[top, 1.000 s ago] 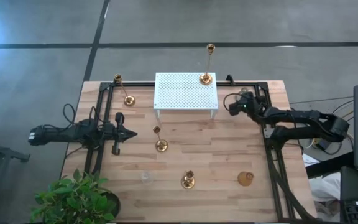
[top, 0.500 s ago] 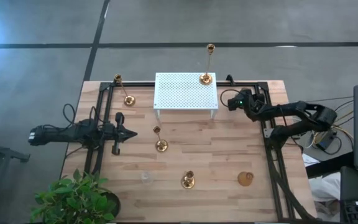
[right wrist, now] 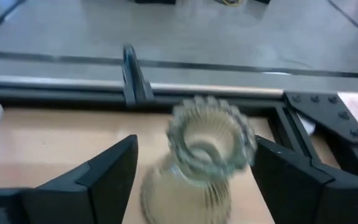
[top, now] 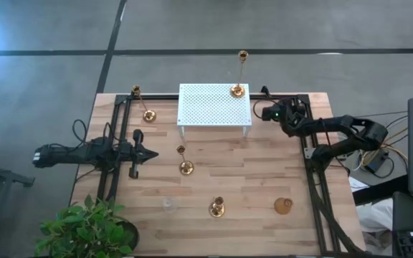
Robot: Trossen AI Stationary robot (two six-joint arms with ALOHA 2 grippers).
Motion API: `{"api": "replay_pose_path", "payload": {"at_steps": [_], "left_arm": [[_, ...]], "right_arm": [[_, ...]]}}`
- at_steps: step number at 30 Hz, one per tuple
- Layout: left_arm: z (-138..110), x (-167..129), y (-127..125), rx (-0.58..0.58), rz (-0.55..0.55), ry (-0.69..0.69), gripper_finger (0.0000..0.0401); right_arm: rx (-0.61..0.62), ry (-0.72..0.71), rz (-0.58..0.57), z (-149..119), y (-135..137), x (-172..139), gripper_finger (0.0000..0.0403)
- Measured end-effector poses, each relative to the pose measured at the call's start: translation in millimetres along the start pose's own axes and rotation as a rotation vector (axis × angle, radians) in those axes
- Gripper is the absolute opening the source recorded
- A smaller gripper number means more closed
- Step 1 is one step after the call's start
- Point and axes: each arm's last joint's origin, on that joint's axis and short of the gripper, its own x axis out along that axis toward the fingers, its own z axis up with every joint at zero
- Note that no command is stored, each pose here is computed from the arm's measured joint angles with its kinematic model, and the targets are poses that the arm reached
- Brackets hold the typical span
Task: Pick & Place candle stick holders
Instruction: Put the blue glass candle holder on the shelf
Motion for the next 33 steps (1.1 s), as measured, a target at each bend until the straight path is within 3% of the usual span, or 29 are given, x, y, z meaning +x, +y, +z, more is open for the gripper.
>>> {"api": "replay_pose_path", "payload": {"at_steps": [6,17,22,29,33], "left_arm": [[0.0,0.0,0.0,0.0,0.0,0.0,0.0014],[0.0,0.0,0.0,0.0,0.0,0.0,0.0014],[0.0,0.0,0.0,0.0,0.0,0.0,0.0014],[0.0,0.0,0.0,0.0,0.0,0.0,0.0014],[0.0,0.0,0.0,0.0,0.0,0.0,0.0014]], "right_arm": [[-0.058,0.036,-0.059,5.9,4.5,6.6,0.0276],[-0.011,0.064,-0.115,4.0,11.7,15.4,0.0243],[-0.006,0.061,-0.131,3.6,10.9,15.4,0.0208],[-0.004,0.057,-0.133,4.0,10.9,15.3,0.0127],[-0.005,0.057,-0.133,4.0,10.9,15.3,0.0126]]}}
